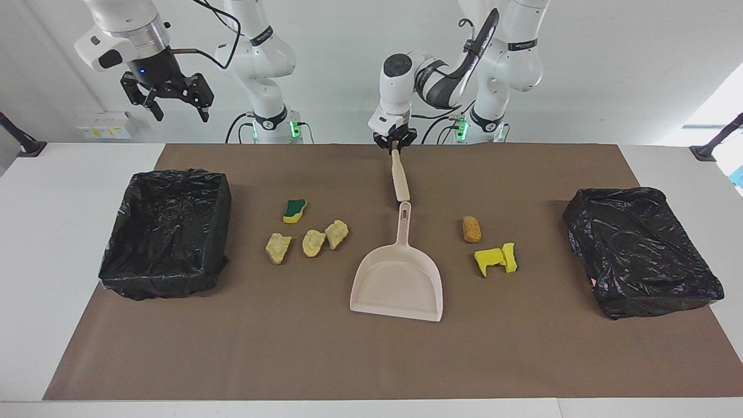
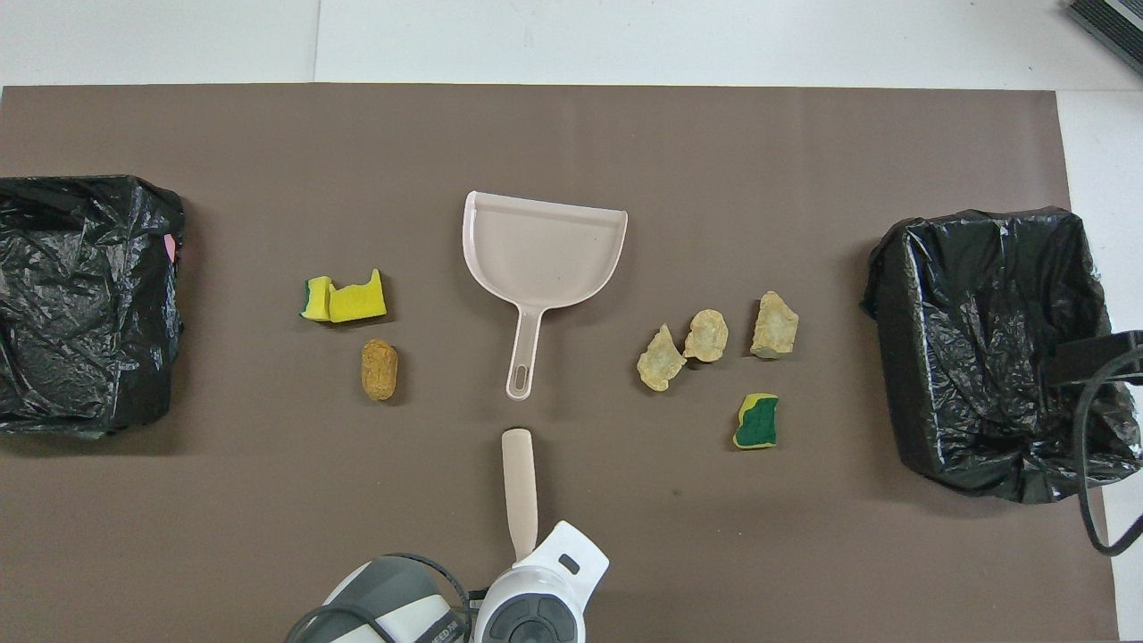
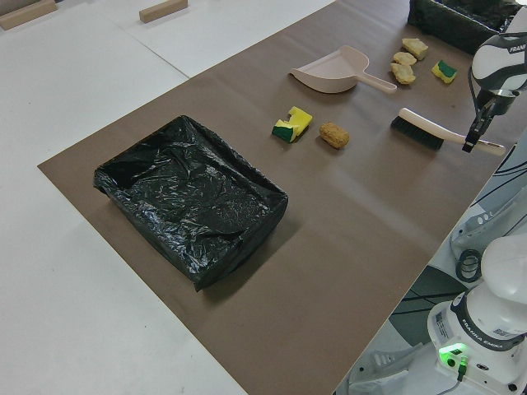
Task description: Sweep and dump trash in bin
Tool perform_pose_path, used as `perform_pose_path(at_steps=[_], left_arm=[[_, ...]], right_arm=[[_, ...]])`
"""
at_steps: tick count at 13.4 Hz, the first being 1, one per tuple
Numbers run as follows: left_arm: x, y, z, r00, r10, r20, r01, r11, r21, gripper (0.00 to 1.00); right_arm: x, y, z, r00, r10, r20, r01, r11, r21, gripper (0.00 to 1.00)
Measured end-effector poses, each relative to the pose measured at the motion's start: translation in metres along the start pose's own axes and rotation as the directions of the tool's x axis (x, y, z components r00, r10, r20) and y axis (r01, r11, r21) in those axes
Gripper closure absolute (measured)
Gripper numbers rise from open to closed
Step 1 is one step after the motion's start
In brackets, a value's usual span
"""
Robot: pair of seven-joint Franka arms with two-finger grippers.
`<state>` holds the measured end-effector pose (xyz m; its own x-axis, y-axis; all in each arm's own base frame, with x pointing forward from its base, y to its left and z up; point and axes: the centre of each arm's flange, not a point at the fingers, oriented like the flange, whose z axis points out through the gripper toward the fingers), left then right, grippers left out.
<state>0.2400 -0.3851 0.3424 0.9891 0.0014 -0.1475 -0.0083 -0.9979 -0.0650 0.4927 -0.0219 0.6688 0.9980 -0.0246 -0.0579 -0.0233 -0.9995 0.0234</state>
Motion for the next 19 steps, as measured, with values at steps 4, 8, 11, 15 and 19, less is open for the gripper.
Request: perform_pose_path(at_steps=[4, 8, 11, 15, 19], left_arm=[[0.040, -0.033, -0.043, 0.997, 0.052, 0.066, -0.054, 0.998, 0.026, 0.74], [0.086, -0.115, -0.125, 0.991, 0.093, 0.094, -0.092, 0.996, -0.018, 0.74], [0.128, -0.192, -0.167, 0.987, 0.140, 0.080, -0.137, 0.990, -0.044, 0.74], [0.188, -0.275, -0.175, 0.973, 0.223, 0.056, -0.223, 0.975, -0.017, 0.74], [0.255, -0.362, -0.184, 0.970, 0.244, 0.002, -0.244, 0.970, -0.020, 0.74]], right_arm=[[0.004, -0.005, 0.005, 1.000, -0.007, -0.009, 0.008, 1.000, 0.003, 0.00], [0.028, -0.055, 0.037, 0.998, 0.021, -0.066, -0.020, 1.000, 0.011, 0.00], [0.048, -0.112, 0.065, 0.993, 0.067, -0.100, -0.062, 0.997, 0.051, 0.00], [0.067, -0.210, 0.108, 0.979, 0.151, -0.139, -0.140, 0.986, 0.090, 0.00], [0.070, -0.315, 0.164, 0.958, 0.211, -0.192, -0.190, 0.974, 0.124, 0.00]])
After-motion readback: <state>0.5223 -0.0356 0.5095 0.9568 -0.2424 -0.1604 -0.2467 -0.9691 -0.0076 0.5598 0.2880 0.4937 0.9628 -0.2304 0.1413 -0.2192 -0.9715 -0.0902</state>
